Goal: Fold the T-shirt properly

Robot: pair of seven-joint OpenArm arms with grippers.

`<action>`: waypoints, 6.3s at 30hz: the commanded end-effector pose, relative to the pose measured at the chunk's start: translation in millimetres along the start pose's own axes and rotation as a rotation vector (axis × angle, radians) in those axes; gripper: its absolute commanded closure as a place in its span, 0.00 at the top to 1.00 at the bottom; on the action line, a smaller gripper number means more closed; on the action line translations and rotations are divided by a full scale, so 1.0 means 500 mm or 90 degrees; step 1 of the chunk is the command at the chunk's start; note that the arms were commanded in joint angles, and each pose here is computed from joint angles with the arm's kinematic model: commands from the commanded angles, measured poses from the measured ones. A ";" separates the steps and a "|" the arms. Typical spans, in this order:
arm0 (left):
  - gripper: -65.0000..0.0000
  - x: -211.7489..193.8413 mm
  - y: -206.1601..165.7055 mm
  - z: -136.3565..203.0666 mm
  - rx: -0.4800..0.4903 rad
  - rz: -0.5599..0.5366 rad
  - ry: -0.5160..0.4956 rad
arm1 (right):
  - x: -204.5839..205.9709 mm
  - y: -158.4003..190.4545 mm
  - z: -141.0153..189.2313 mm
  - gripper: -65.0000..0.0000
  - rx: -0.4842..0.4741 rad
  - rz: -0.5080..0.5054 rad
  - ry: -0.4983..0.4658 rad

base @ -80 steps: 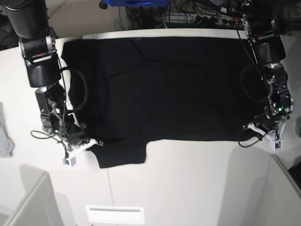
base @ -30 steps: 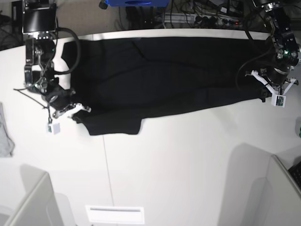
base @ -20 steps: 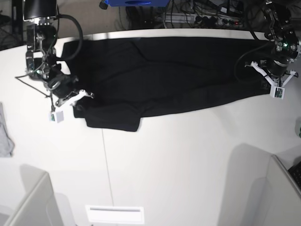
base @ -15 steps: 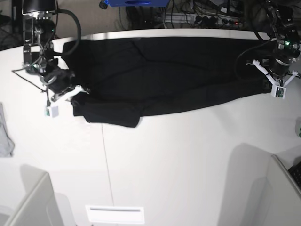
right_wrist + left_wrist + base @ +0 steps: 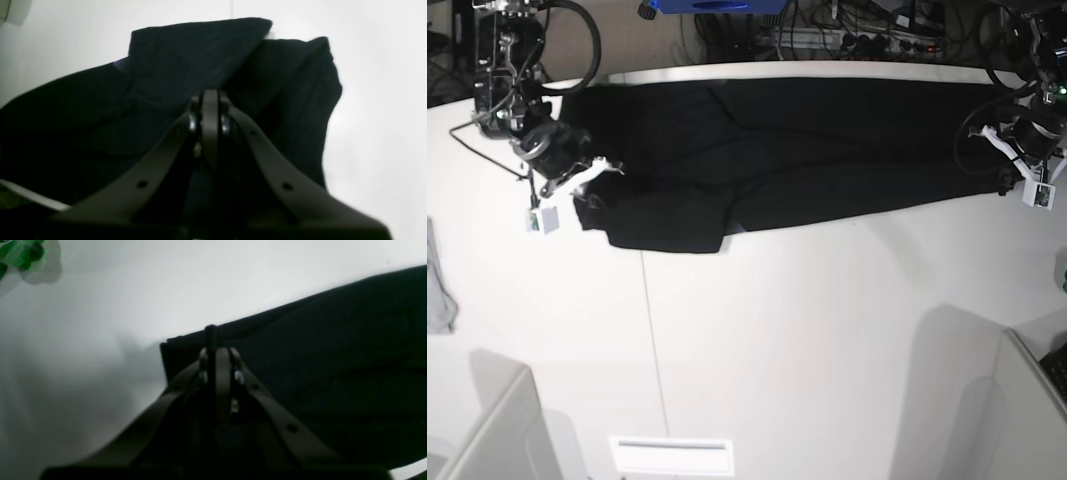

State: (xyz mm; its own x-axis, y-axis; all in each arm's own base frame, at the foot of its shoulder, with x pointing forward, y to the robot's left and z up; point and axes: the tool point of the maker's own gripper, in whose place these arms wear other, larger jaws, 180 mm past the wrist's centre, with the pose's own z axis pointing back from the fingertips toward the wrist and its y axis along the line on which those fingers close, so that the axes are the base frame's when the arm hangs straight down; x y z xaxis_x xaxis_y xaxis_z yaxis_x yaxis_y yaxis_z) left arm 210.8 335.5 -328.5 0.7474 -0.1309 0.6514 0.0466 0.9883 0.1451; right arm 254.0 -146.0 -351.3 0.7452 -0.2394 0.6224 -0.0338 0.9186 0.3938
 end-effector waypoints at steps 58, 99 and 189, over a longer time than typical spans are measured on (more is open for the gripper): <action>0.87 -0.092 0.087 0.064 0.092 -0.164 0.141 | -0.111 -0.037 0.049 0.42 -0.045 -0.090 0.033; 0.00 0.027 -0.059 -0.237 0.025 0.000 0.121 | 0.007 -0.257 -0.134 0.00 -0.103 -0.150 0.040; 0.00 0.109 -0.174 -0.062 -0.078 -0.071 -0.126 | -0.041 -0.010 -0.032 0.00 0.037 0.000 0.040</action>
State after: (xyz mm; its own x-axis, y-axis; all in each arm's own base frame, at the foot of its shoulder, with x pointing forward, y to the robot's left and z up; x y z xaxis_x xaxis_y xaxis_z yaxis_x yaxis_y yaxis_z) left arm 261.3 245.4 -341.6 0.6294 -0.2337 0.7411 0.2066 0.9697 0.1304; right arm 241.5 -137.9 -387.9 0.8109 -0.2248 0.5402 -0.0451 0.8965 0.4407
